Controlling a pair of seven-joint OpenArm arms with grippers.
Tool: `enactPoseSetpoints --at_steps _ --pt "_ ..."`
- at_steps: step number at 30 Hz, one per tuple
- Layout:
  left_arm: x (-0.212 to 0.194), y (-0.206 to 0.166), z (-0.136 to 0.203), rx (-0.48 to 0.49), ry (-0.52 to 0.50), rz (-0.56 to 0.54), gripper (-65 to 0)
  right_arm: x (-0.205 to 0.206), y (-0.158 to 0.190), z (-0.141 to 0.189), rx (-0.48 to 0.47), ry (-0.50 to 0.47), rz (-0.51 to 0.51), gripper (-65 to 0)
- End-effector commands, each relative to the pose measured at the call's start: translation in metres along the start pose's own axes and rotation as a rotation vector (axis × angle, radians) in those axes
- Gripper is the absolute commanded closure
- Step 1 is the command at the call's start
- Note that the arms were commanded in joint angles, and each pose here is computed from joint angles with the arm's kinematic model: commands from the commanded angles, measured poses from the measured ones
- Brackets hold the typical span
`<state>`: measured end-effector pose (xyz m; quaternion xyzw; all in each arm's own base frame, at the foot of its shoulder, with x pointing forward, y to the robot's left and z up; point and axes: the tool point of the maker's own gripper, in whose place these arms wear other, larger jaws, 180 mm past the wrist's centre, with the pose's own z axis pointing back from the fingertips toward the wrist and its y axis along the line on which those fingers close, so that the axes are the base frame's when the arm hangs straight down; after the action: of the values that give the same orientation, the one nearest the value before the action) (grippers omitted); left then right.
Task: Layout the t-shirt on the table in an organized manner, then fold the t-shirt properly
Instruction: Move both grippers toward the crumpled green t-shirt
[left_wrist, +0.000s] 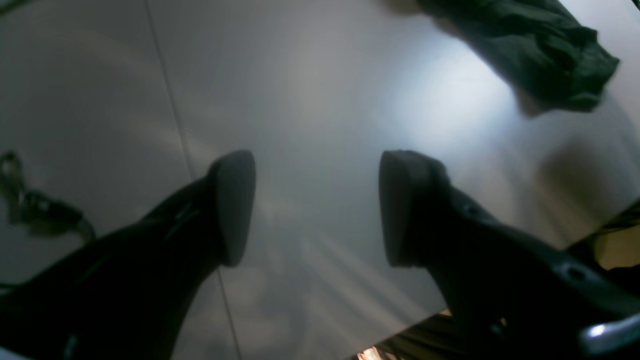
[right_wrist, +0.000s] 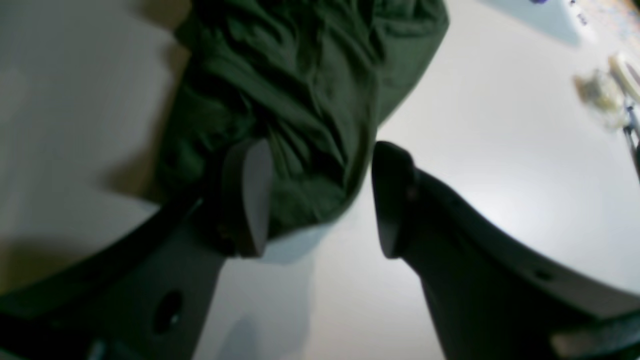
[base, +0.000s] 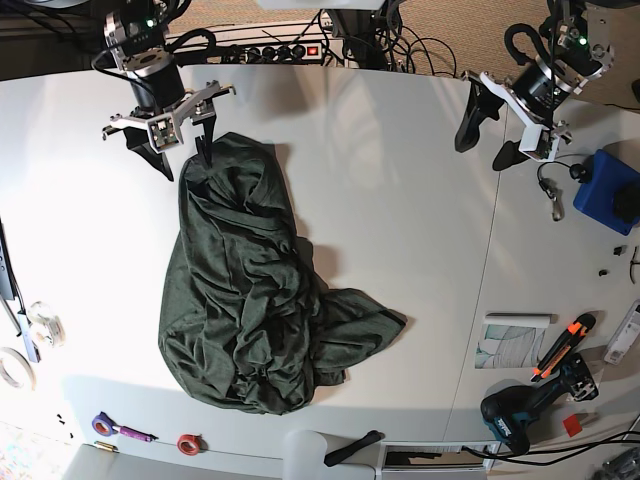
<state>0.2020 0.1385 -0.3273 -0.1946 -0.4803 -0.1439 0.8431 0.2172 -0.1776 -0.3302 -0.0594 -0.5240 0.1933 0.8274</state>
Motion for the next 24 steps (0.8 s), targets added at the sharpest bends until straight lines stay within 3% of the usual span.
enactPoseSetpoints --at_steps 1,7,15,16,17,19,20,24 --pt "0.01 -0.002 0.002 -0.008 -0.042 0.002 -39.3 -0.001 -0.004 -0.002 -0.008 -0.013 -0.003 -32.2" --pt "0.008 -0.007 0.0 -0.004 -0.055 0.037 -39.3 -0.032 -0.005 -0.017 -0.01 0.048 -0.03 -32.2" --pt "0.008 -0.007 0.0 -0.005 -0.058 0.042 -39.3 -0.035 -0.006 -0.021 -0.011 0.048 -0.037 -32.1" --pt "0.008 -0.007 0.0 -0.005 -0.058 0.042 -39.3 -0.035 -0.006 -0.021 -0.011 0.043 -0.038 -30.6" --pt "0.009 -0.007 0.0 -0.006 -0.059 0.043 -39.3 -0.034 -0.006 -0.021 -0.012 0.039 -0.038 -23.7" --pt "0.009 -0.008 -0.001 -0.01 -0.061 0.043 -39.3 -0.034 -0.006 -0.021 -0.011 0.039 -0.039 -3.4" --pt "0.01 -0.009 -0.001 -0.016 -0.062 0.04 -39.3 -0.034 -0.006 -0.021 -0.009 0.039 -0.038 0.0" --pt "0.013 -0.011 -0.002 -0.035 -0.071 0.108 -35.6 -0.034 0.006 -0.02 0.053 0.038 -0.032 0.0"
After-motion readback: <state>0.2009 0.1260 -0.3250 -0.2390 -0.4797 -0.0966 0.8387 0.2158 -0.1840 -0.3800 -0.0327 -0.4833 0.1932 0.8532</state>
